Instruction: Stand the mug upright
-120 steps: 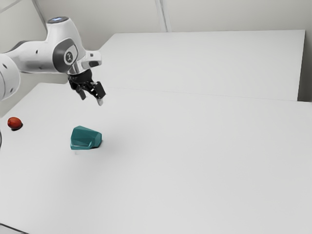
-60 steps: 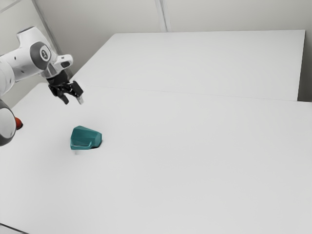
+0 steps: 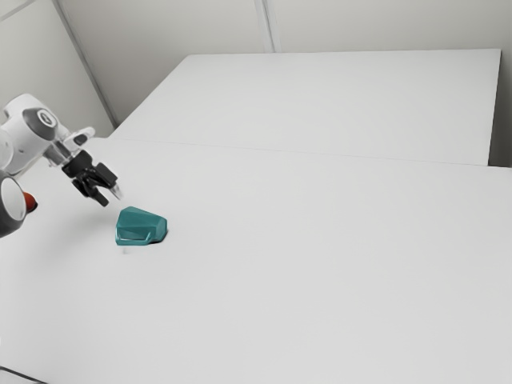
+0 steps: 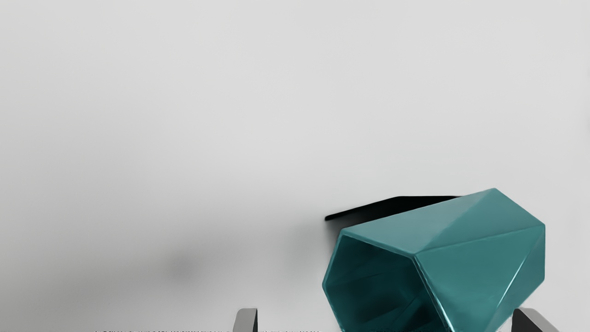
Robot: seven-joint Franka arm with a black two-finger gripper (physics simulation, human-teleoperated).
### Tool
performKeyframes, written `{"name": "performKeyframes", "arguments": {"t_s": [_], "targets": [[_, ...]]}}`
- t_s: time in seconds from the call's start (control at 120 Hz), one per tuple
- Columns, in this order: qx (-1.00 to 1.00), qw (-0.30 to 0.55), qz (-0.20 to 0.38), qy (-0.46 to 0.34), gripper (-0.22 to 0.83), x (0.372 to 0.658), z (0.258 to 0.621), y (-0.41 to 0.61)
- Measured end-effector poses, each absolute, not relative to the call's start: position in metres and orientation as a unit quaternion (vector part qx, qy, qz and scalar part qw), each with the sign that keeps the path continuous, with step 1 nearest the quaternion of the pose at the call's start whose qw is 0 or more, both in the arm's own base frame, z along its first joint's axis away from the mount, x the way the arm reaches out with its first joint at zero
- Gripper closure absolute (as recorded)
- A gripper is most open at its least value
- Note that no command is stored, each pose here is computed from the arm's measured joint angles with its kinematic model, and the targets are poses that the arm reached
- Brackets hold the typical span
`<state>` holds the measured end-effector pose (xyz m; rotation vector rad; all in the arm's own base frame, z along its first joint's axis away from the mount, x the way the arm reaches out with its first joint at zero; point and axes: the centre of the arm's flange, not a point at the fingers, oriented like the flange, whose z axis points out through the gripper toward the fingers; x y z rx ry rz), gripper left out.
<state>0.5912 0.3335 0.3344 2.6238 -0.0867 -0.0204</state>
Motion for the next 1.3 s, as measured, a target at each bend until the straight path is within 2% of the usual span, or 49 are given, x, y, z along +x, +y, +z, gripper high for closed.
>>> {"name": "performKeyframes", "arguments": {"t_s": [0.308,0.508,0.583,0.717,0.8,1.042,1.3], "targets": [[0.941,0.337,0.002,-0.037,0.0,0.577,0.318,0.326],[0.925,0.379,0.002,-0.032,0.07,0.573,0.295,0.316],[0.921,0.388,0.002,-0.031,0.14,0.575,0.289,0.313],[0.918,0.396,0.007,-0.031,0.37,0.577,0.287,0.31],[0.915,0.402,0.01,-0.03,0.48,0.578,0.285,0.306],[0.909,0.415,0.022,-0.029,0.61,0.583,0.286,0.298],[0.909,0.414,0.032,-0.041,0.74,0.592,0.305,0.283]]}}
